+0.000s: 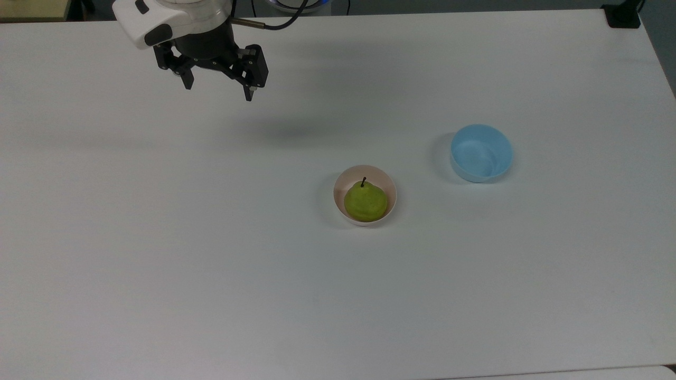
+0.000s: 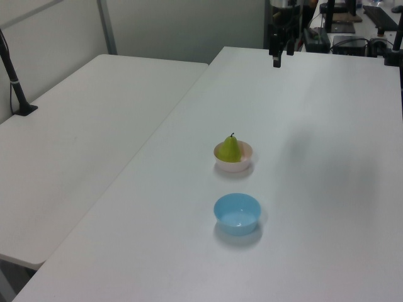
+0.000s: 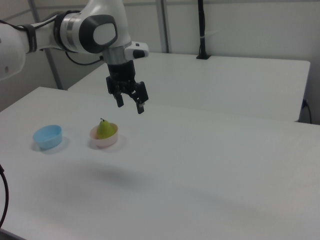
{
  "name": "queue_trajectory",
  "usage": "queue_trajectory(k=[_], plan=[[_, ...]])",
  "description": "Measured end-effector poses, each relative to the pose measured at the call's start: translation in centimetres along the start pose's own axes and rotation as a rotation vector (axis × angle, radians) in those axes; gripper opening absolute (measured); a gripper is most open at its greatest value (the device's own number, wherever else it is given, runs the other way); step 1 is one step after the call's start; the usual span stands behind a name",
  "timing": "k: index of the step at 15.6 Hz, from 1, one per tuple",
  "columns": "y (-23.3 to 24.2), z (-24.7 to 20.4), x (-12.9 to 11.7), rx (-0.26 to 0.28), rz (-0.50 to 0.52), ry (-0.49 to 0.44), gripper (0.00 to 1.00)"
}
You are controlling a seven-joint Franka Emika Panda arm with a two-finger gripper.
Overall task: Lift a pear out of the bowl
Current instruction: 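Move the open gripper toward the pink bowl holding the green pear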
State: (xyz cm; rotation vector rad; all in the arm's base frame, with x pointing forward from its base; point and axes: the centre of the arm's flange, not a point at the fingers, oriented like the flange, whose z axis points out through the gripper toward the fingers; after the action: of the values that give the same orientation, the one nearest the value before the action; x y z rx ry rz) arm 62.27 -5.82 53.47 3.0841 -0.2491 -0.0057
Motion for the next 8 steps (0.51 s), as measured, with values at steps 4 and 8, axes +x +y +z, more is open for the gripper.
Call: queue_trajectory(k=[4, 8], plan=[[0.39, -0.11, -0.3, -0.002, 0.006, -0.016, 1.0], [0.7, -0.49, -0.43, -0.002, 0.011, -0.011, 1.0]])
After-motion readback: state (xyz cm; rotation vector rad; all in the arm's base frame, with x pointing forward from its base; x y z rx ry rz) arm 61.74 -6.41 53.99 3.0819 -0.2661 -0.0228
